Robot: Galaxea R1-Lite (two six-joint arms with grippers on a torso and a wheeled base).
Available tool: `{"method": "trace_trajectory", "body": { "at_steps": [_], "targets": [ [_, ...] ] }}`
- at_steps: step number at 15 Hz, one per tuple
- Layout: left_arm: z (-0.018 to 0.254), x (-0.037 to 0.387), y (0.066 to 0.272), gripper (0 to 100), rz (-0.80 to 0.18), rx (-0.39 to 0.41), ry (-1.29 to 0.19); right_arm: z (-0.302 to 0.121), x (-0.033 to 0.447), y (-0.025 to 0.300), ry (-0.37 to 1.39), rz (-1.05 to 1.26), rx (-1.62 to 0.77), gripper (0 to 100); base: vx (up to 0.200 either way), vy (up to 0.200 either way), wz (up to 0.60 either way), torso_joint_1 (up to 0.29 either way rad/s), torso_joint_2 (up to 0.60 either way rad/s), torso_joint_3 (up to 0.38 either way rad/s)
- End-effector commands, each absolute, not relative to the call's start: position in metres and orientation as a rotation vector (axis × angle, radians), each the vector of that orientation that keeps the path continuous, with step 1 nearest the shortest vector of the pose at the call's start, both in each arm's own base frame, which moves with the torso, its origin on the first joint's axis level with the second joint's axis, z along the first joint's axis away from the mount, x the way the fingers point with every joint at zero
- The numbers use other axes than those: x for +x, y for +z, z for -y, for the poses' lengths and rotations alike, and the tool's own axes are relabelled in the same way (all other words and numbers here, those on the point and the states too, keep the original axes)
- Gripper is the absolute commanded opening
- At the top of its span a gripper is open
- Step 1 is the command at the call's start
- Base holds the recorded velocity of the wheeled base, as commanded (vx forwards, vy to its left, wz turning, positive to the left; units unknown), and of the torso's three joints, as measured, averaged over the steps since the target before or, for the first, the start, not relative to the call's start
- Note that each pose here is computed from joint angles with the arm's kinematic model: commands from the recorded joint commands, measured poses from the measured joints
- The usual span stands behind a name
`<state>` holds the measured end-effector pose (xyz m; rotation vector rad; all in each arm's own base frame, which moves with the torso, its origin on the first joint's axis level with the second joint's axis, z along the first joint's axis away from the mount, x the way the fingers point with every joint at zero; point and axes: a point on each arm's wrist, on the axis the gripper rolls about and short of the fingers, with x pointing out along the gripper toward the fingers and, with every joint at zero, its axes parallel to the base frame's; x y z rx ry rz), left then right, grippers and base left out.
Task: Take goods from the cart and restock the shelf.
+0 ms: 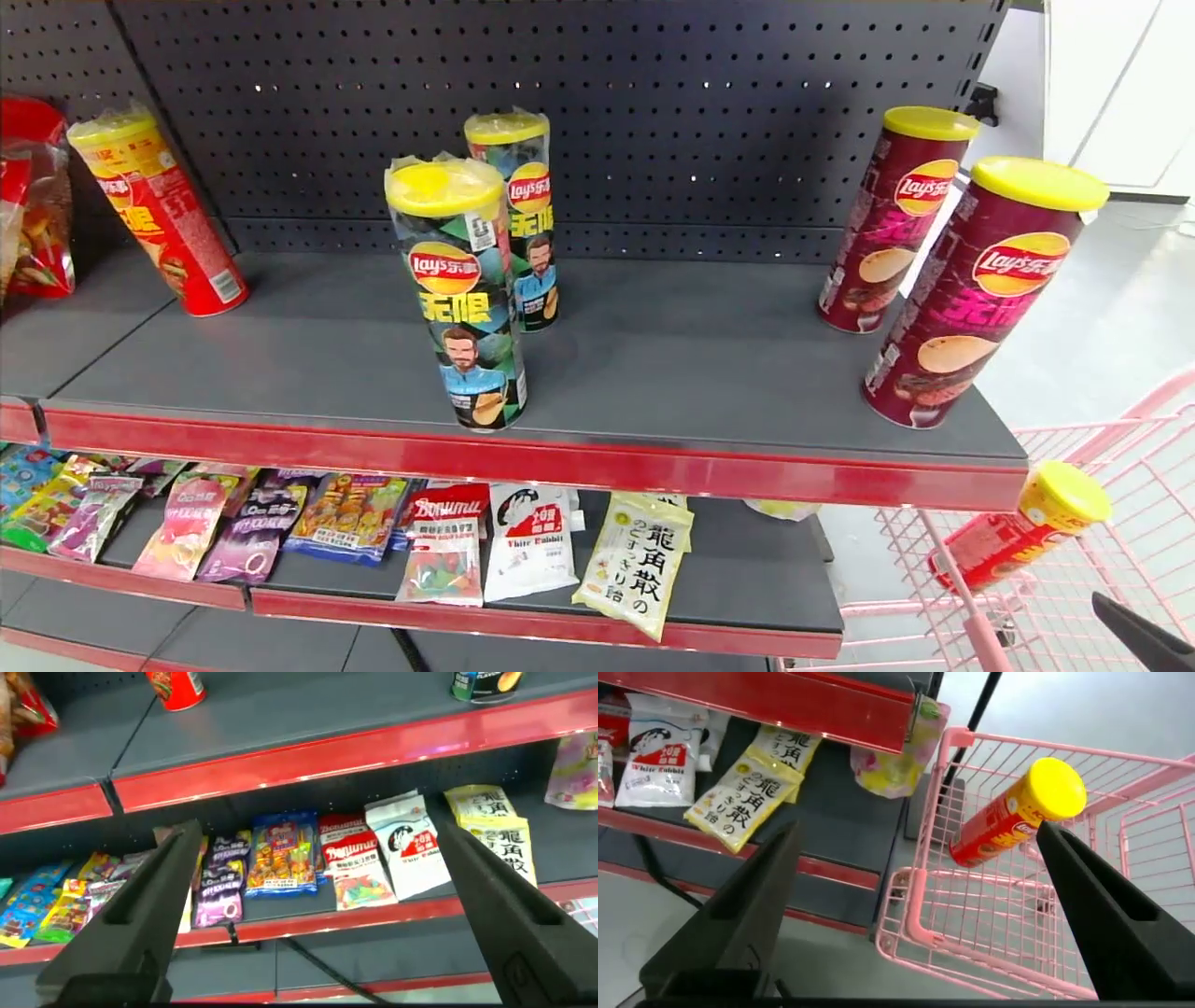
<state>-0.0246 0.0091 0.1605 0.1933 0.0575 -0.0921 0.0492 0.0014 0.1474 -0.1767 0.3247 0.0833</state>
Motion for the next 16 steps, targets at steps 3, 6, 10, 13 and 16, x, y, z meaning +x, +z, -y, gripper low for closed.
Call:
{"method": "trace_trajectory", "body": {
  "at_steps": [3,6,10,13,16],
  "targets": [
    [-0.0089,-0.0238,0.1603,100,-0.064,0.195,-0.092,-0.0013,0.0488,0.1456,0.082,-0.330,-0.173,100,0.000,0.000,-0.60,-0.002,0.01,0.007],
    [-0.0089,-0.0238,0.1603,100,-0.065,0.195,-0.091,-0.0014,0.0482,0.1442,0.084,-0.332,-0.172,100,0.000,0.000,-0.60,0.004,0.01,0.002],
    [-0.0091,-0.0243,0.1603,100,-0.062,0.194,-0.089,-0.0014,0.0493,0.1438,0.086,-0.339,-0.173,100,0.000,0.000,-0.45,0.002,0.00,0.002],
    [-0.0093,-0.0252,0.1601,100,-0.056,0.193,-0.087,-0.0014,0.0498,0.1437,0.085,-0.342,-0.173,100,0.000,0.000,0.00,0.000,0.00,0.000],
    [-0.0094,-0.0255,0.1600,100,-0.054,0.193,-0.087,-0.0012,0.0494,0.1427,0.081,-0.346,-0.175,100,0.000,0.000,0.00,0.000,0.00,0.000]
  ]
}}
